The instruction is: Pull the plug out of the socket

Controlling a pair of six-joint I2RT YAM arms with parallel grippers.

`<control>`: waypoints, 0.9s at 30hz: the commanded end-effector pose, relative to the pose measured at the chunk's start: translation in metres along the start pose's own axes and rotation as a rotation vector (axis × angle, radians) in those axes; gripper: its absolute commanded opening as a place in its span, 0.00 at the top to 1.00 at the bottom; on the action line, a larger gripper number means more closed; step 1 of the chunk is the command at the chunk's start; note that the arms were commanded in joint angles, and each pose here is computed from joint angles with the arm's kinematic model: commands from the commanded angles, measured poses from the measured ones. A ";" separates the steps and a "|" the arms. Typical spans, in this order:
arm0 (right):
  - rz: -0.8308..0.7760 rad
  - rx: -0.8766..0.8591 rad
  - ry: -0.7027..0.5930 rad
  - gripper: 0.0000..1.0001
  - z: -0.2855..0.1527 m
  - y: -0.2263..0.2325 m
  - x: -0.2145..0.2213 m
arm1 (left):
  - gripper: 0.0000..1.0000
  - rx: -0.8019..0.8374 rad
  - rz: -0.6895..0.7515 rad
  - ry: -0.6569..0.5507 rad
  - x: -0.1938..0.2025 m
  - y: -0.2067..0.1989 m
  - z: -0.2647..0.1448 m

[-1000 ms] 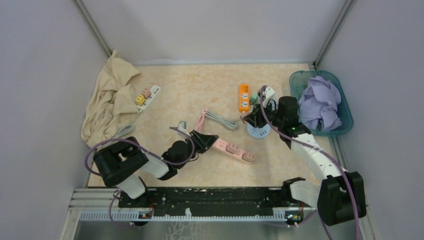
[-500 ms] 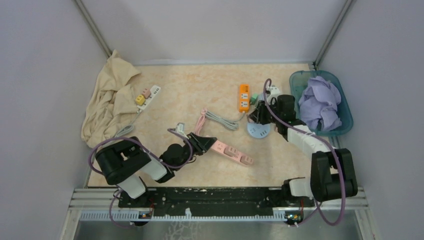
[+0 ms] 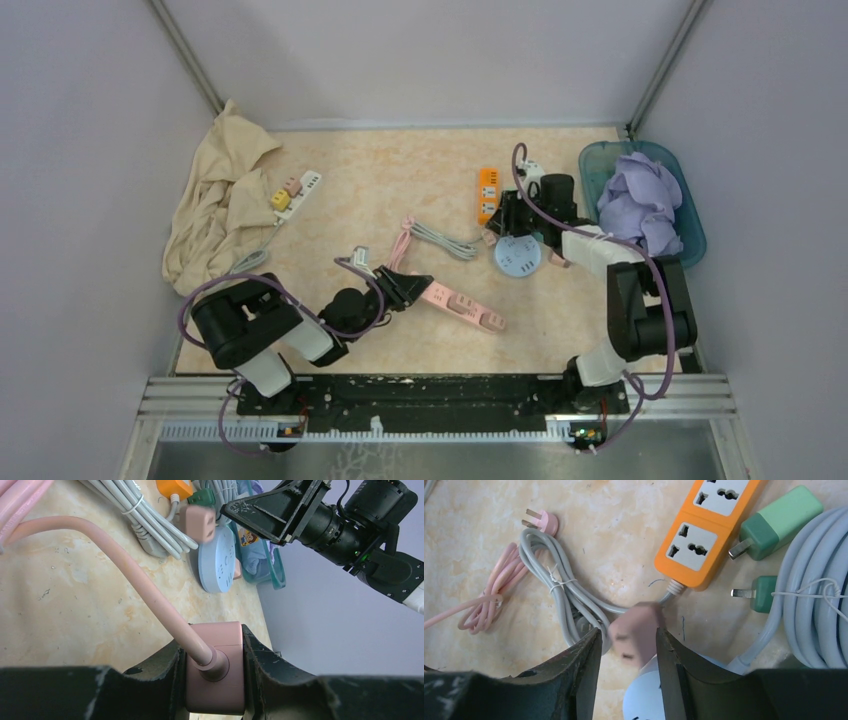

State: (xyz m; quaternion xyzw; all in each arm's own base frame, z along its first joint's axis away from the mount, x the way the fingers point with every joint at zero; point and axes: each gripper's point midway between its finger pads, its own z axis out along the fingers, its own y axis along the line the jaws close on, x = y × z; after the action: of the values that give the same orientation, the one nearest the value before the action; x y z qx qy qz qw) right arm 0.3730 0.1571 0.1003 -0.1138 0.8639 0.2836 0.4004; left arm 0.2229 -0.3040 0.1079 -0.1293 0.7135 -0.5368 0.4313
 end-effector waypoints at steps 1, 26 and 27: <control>-0.051 0.017 -0.057 0.53 0.003 0.001 -0.026 | 1.00 -0.137 0.168 0.108 0.022 0.047 -0.012; -0.809 -0.843 -0.206 0.36 -0.131 0.159 0.036 | 1.00 -0.290 0.117 0.104 0.015 0.053 -0.007; -0.812 -0.819 -0.183 0.34 -0.128 0.159 0.039 | 1.00 -0.309 0.110 0.098 0.013 0.054 -0.007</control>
State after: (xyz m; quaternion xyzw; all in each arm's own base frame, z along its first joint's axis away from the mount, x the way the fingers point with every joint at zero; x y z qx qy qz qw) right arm 0.2199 0.2044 0.1962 -0.5081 0.5789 0.4312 0.4698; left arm 0.2294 -0.3087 0.1124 -0.1387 0.7357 -0.5130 0.4199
